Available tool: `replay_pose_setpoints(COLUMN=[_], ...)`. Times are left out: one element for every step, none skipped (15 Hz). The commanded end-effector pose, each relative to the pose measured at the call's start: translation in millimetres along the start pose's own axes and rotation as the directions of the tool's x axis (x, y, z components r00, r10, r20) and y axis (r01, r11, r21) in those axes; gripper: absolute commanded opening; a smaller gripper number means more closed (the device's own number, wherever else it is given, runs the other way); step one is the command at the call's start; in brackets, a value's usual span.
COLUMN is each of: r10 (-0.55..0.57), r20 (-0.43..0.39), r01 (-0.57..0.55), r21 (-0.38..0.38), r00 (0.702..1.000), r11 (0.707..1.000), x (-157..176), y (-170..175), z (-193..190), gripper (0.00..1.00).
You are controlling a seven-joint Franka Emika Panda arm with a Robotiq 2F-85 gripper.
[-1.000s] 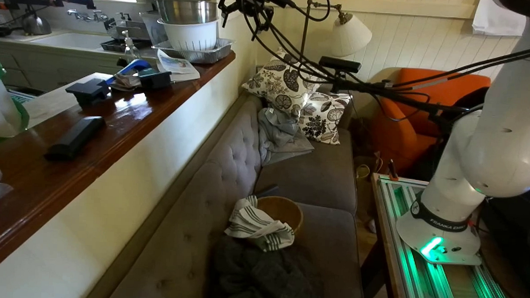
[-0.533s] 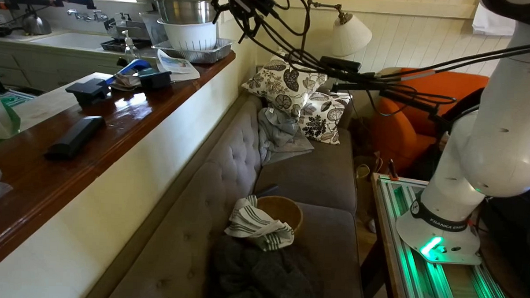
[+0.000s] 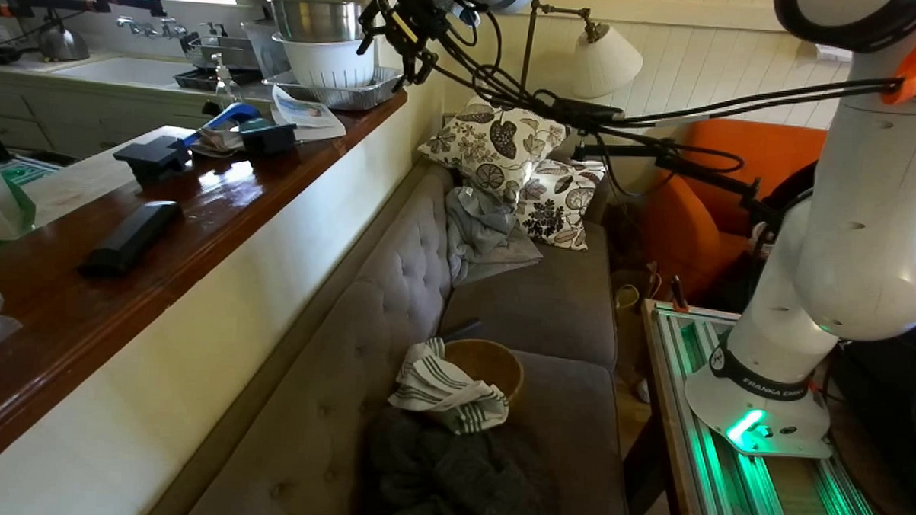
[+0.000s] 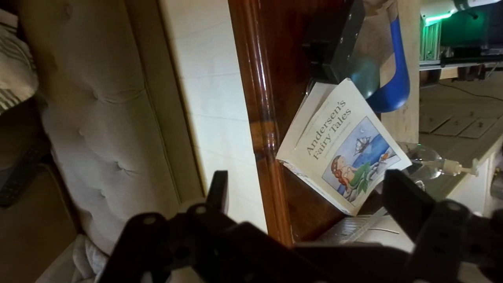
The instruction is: Put the book on the seat of the chair
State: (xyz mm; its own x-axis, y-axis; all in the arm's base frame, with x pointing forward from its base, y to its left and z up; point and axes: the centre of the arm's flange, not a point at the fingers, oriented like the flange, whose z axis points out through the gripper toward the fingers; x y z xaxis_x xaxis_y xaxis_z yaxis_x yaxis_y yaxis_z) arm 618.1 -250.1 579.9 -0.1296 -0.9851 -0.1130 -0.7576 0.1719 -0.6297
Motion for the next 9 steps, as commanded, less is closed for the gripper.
replay_pose_setpoints(r10=[0.007,0.015,0.018,0.018,0.021,0.029,0.039,0.037,0.034], r20=[-0.007,-0.015,-0.019,-0.020,0.012,0.021,0.031,0.039,0.056], r01=[-0.007,-0.015,-0.019,-0.019,-0.021,-0.029,-0.040,-0.039,-0.038], r21=[-0.018,-0.031,-0.034,-0.035,-0.001,0.034,0.049,0.063,0.065], r00=[1.000,1.000,1.000,1.000,1.000,0.999,0.999,0.999,0.998], r11=[1.000,0.999,0.999,0.999,1.000,0.999,0.998,0.997,0.997], x=[6,11,13,13,14,19,22,28,32], y=[0,-1,-2,-3,0,1,0,1,1], z=[1,1,1,1,8,15,21,28,33], gripper=[1.00,1.00,1.00,1.00,1.00,1.00,1.00,1.00,1.00])
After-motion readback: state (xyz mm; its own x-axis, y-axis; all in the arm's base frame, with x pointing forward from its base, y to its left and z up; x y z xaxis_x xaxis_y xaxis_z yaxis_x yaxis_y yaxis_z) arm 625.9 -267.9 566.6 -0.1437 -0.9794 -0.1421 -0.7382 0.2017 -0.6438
